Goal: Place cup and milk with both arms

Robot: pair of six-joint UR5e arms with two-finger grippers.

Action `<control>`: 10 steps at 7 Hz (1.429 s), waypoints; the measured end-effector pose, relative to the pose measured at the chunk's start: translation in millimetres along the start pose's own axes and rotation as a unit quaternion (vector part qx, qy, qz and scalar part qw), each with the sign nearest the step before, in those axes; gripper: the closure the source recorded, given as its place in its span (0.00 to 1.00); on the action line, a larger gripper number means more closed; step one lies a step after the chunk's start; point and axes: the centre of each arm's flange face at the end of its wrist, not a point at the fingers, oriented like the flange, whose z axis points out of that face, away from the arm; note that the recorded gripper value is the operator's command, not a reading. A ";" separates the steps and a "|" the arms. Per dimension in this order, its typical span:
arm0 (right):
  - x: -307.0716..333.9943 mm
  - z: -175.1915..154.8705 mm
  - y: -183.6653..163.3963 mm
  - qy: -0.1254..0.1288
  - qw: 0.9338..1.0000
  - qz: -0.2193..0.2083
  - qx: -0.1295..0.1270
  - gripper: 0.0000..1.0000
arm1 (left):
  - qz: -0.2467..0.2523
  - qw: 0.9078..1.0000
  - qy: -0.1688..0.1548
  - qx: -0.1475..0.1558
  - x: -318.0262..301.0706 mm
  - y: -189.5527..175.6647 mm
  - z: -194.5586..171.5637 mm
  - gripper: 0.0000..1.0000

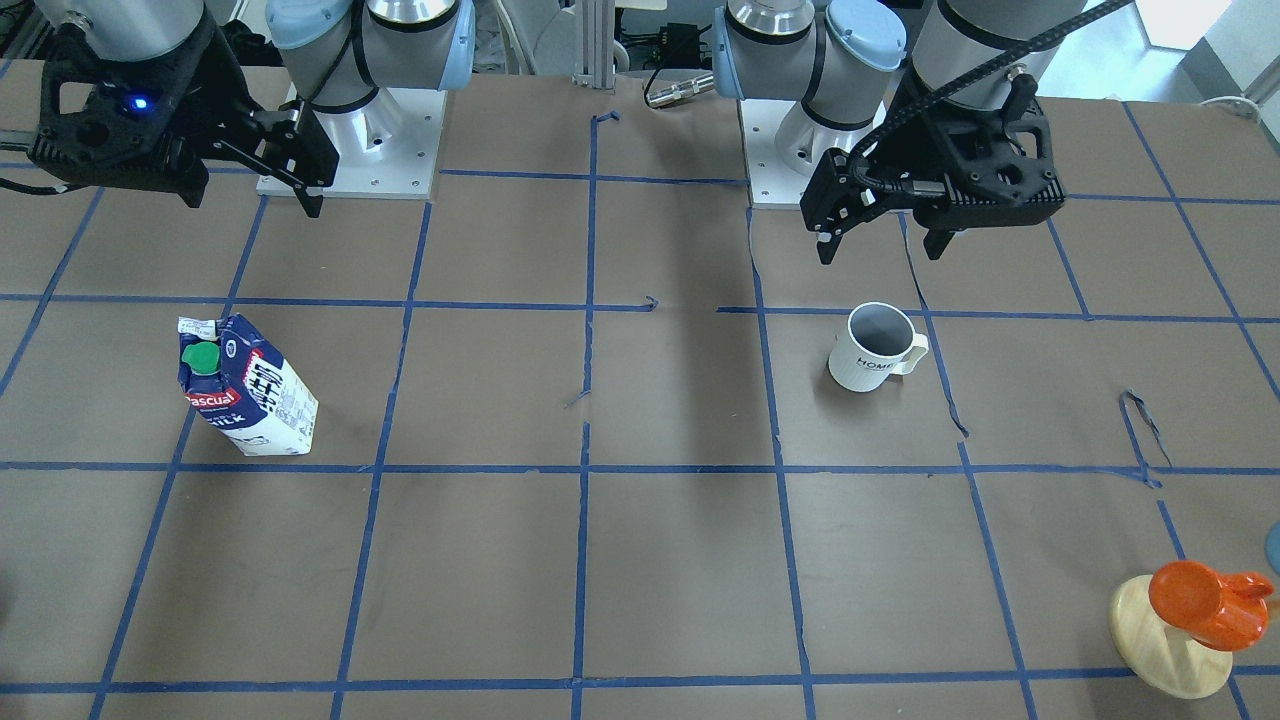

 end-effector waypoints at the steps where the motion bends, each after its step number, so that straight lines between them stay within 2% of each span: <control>1: 0.5 -0.9 0.1 0.000 1.000 0.000 0.001 0.00 | -0.001 1.000 0.000 -0.006 -1.0 2.1 6.5 0.00; 3: 1.5 -6.7 2.7 0.000 1.000 -0.002 0.008 0.00 | 0.000 1.000 -0.008 -0.024 -5.6 12.3 24.7 0.00; 4: 4.5 -6.5 2.1 0.001 1.000 -0.020 0.008 0.00 | 0.007 0.999 -0.017 -0.049 -14.8 14.6 55.7 0.00; 5: 18.5 -4.3 -2.5 0.002 0.999 -0.045 0.006 0.00 | 0.020 0.997 -0.019 -0.067 -29.5 17.5 102.7 0.00; 7: 77.1 22.9 -23.8 -0.006 0.999 -0.045 -0.010 0.00 | 0.062 0.995 -0.014 -0.078 -50.8 31.2 194.8 0.00; 8: 95.3 50.0 -35.6 -0.008 0.999 -0.043 -0.009 0.00 | 0.080 0.992 -0.010 -0.095 -61.0 39.1 223.9 0.07; 9: 102.1 78.8 -44.0 -0.009 0.999 -0.043 -0.003 0.00 | 0.089 0.990 -0.005 -0.110 -75.7 42.8 240.9 0.31; 10: 103.7 105.3 -49.3 -0.010 0.999 -0.042 0.000 0.00 | 0.089 0.989 0.000 -0.121 -85.6 43.2 252.1 0.45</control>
